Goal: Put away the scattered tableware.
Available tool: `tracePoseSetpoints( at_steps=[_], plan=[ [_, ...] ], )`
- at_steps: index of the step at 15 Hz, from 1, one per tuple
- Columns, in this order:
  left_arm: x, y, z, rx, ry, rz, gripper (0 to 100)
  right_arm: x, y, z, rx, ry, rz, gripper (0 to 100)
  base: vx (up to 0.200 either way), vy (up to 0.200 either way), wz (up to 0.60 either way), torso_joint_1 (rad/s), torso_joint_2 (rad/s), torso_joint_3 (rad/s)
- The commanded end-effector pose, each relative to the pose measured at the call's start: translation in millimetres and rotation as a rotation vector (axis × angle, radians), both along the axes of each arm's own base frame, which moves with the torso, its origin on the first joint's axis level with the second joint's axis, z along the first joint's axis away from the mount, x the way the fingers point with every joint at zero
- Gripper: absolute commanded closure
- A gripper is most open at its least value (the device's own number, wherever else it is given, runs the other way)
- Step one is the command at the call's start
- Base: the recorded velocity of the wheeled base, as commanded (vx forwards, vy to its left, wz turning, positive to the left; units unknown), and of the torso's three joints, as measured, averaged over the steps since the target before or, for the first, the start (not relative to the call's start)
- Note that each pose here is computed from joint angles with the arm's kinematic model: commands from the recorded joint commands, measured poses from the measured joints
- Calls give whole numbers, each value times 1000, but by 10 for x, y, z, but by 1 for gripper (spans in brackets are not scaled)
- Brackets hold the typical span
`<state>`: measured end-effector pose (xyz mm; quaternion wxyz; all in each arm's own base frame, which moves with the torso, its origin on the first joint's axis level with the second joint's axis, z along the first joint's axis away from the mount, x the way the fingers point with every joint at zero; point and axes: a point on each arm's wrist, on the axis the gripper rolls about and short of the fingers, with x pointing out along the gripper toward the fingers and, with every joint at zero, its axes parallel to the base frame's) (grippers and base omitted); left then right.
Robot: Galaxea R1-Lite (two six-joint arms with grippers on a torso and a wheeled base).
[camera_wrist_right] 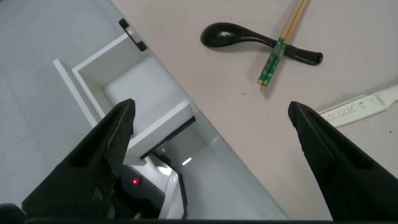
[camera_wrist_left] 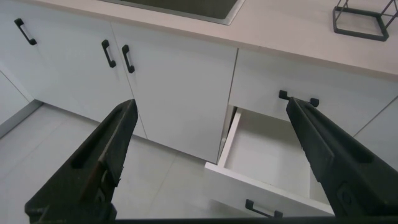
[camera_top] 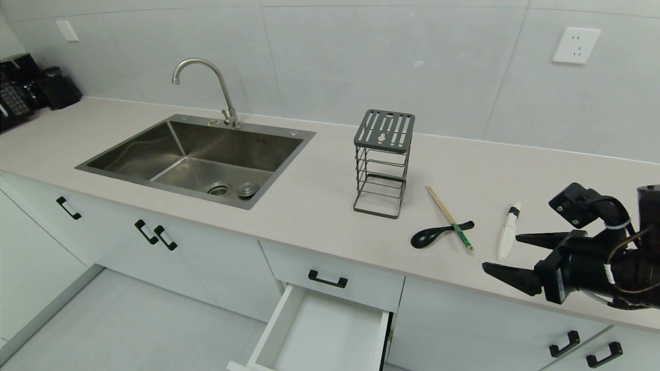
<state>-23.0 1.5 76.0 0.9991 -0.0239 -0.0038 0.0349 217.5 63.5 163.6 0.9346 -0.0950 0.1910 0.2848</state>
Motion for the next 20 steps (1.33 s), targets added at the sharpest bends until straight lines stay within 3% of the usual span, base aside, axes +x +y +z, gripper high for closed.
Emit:
tracePoseSetpoints(
  at_steps=[1,6,20],
  plan=[
    [1,0,-1,0,1,1,0,198,95,-113,-14,55,-25,0,0,0,0,0,0,0],
    [1,0,-1,0,1,1,0,548,328,-304,-90,150,-129,0,0,0,0,0,0,0],
    [1,0,-1,0,1,1,0,1198,497,-620,-139,145,-238,0,0,0,0,0,0,0]
  ],
)
